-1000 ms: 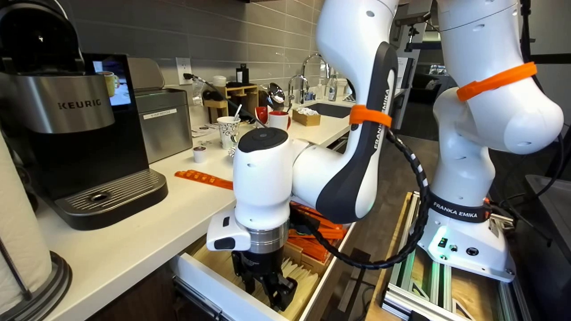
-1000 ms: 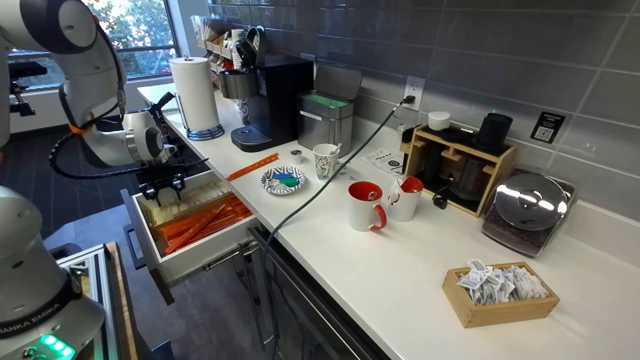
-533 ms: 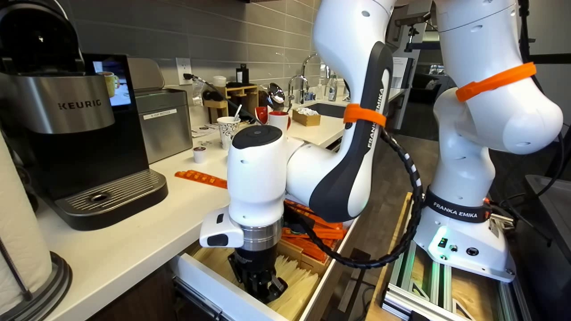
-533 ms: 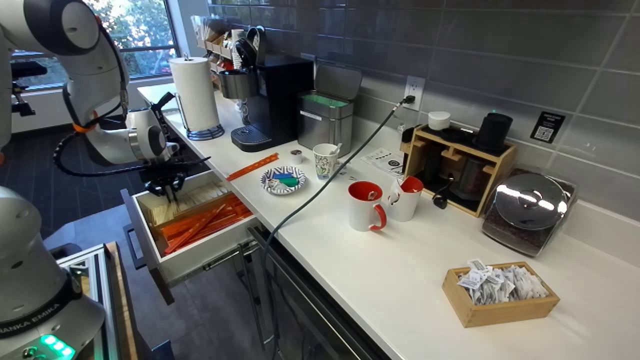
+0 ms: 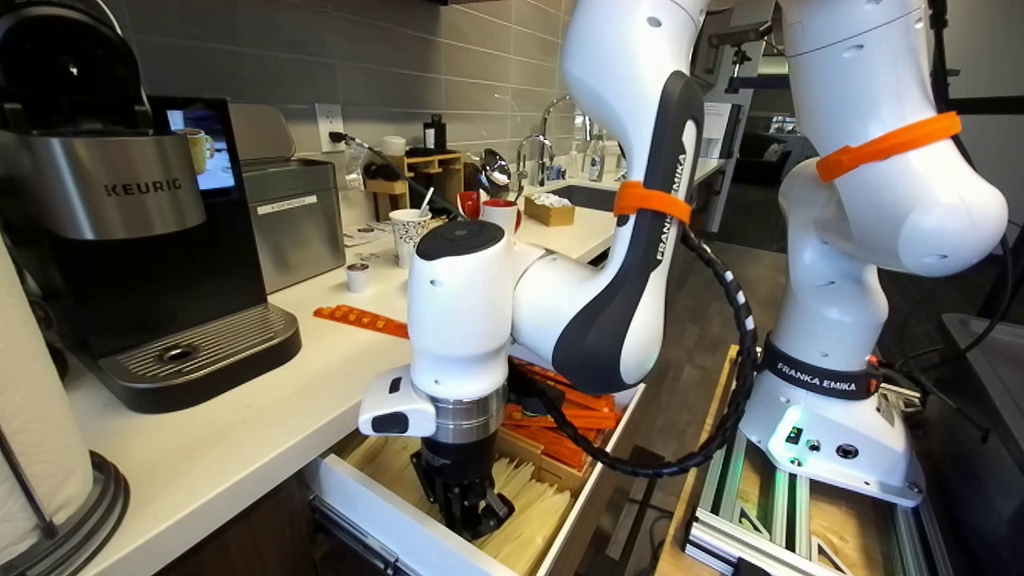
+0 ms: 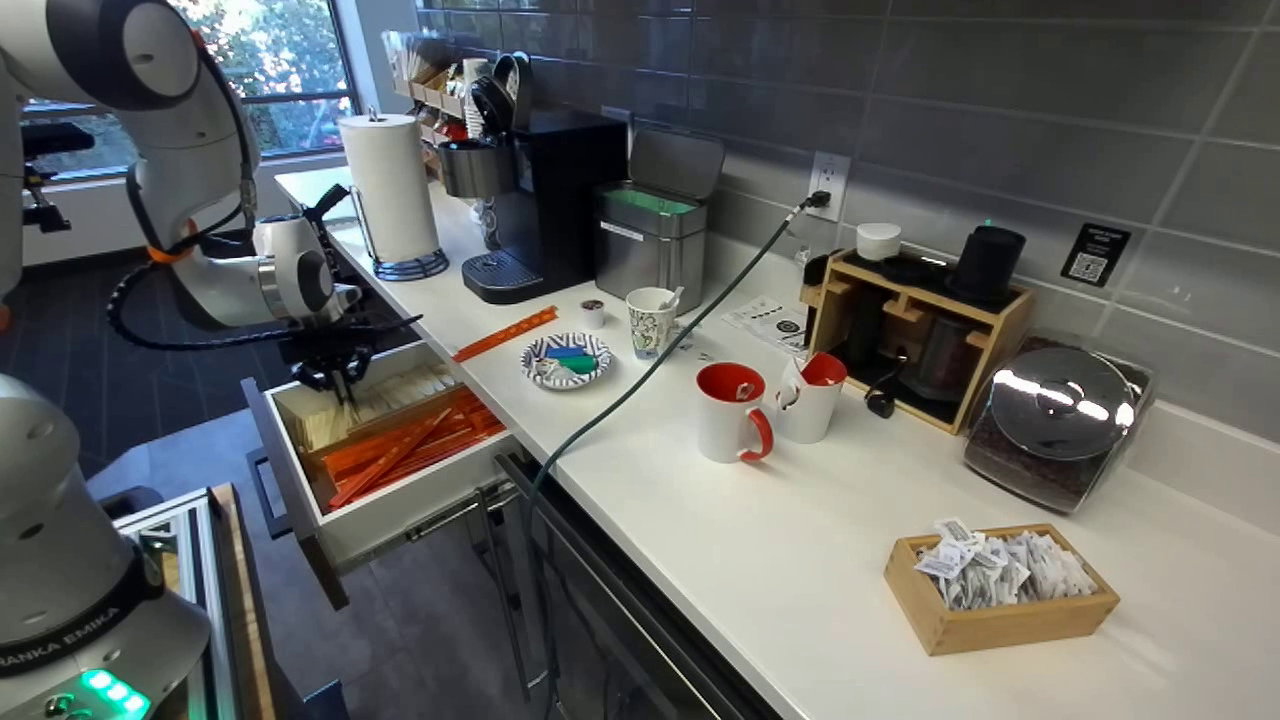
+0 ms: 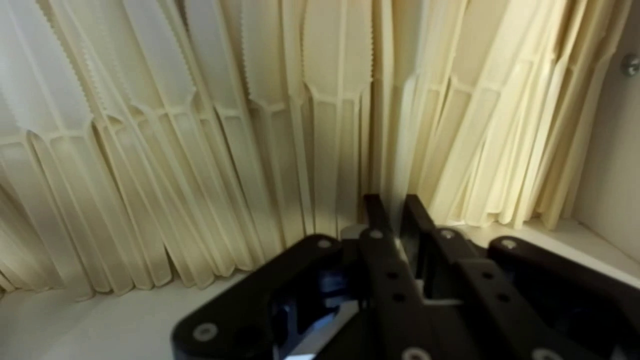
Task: Move some knives from the drawer to the counter
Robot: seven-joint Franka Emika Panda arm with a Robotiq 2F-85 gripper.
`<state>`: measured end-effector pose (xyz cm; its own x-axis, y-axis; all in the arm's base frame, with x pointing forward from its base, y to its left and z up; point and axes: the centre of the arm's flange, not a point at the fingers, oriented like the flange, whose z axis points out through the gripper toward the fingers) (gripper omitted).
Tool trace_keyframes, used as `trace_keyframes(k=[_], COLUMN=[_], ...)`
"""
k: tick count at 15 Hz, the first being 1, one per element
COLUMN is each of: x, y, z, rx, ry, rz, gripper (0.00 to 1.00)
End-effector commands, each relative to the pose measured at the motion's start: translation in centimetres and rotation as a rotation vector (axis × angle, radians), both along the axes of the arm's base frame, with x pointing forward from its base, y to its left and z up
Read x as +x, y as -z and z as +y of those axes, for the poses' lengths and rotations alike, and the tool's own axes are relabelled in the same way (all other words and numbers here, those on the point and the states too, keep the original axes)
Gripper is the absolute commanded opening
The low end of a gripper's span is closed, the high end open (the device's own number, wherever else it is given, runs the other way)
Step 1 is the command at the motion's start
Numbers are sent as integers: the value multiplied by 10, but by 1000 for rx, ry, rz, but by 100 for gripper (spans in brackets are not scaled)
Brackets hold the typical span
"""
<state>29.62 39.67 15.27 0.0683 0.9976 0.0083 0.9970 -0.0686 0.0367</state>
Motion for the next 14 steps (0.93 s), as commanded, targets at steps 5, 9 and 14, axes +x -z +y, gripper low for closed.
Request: trace_keyframes(k=[5,9,14], x=[-6,-5,11], y=[-51,-68,-112], z=[-28,-35,-49], rx=[28,65,104], ry=[68,103,162], rz=[41,49,71], gripper=[3,3,3])
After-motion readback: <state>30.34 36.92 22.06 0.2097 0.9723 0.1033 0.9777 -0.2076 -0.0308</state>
